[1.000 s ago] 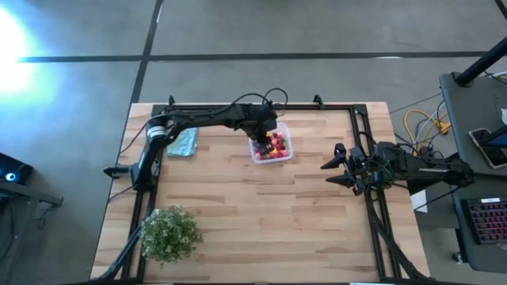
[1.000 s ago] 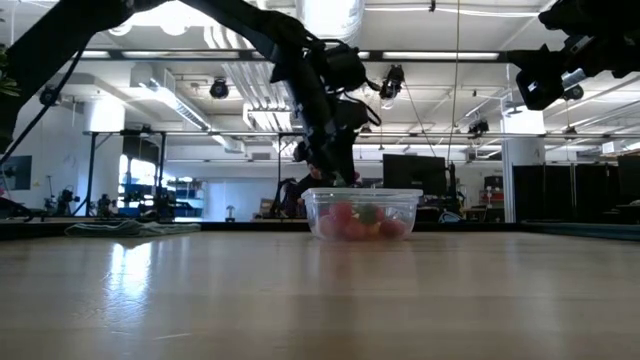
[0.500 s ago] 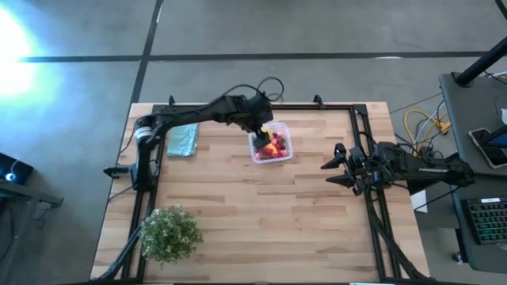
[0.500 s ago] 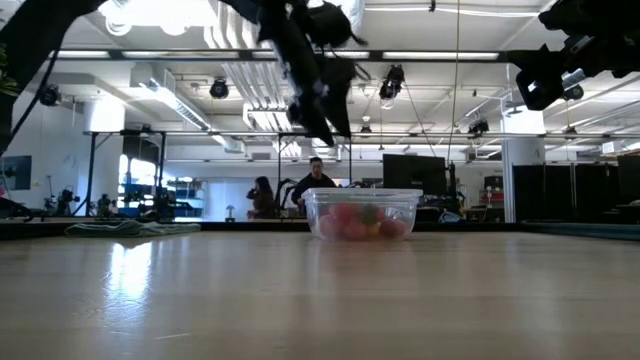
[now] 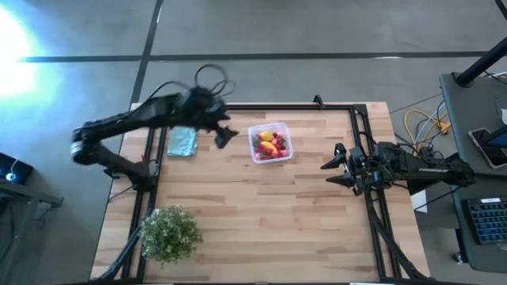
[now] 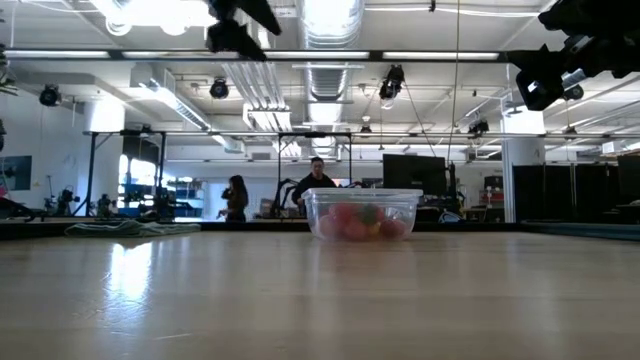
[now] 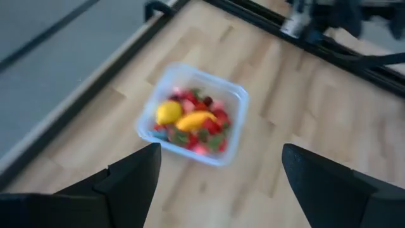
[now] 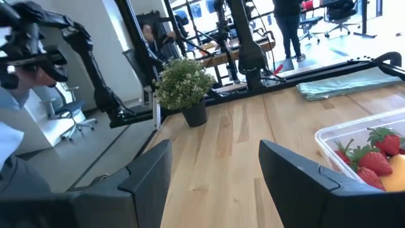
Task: Pick and placing Produce into tupperware
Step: Return to Home Position
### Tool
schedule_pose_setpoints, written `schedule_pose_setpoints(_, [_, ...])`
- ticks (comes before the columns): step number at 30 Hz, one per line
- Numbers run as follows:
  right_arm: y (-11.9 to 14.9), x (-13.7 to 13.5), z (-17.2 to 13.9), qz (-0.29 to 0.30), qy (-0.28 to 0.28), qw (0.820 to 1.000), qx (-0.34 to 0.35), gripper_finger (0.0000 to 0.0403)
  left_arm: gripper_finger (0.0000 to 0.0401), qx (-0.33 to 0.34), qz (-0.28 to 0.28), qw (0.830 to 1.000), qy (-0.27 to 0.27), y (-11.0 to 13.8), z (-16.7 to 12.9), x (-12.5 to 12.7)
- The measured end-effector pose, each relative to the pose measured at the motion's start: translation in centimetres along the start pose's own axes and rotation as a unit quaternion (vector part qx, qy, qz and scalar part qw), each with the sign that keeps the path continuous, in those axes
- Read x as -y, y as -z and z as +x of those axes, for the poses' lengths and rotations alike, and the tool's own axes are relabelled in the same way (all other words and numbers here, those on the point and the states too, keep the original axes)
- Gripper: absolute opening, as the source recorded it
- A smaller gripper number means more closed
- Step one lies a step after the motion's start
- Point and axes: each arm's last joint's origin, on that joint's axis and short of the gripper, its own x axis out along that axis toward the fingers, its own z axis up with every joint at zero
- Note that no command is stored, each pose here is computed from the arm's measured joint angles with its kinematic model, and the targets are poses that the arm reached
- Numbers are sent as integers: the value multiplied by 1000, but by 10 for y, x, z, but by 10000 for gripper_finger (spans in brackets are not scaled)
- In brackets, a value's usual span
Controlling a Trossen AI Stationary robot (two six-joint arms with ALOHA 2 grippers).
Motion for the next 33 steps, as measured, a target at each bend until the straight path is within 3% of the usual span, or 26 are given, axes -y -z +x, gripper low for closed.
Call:
schedule_pose_setpoints(6, [0, 0, 0, 0, 0, 1000, 0, 228, 314, 99, -24, 985, 137, 65, -15, 1])
schedule_pose_setpoints(12, [0, 0, 0, 0, 0, 1000, 0, 228, 314, 126, -147, 966, 168, 124, -22, -16])
schedule_pose_setpoints(16, [0, 0, 0, 0, 0, 1000, 0, 228, 314, 205, -91, 946, 235, 140, -35, -17])
schedule_pose_setpoints(22, [0, 0, 0, 0, 0, 1000, 0, 228, 314, 266, -49, 932, 243, 161, -54, -25])
schedule_pose_setpoints(31, [0, 0, 0, 0, 0, 1000, 0, 228, 314, 371, -19, 892, 259, 183, -91, -36])
schedule_pose_setpoints(33, [0, 0, 0, 0, 0, 1000, 0, 228, 314, 369, -10, 894, 254, 189, -89, -38])
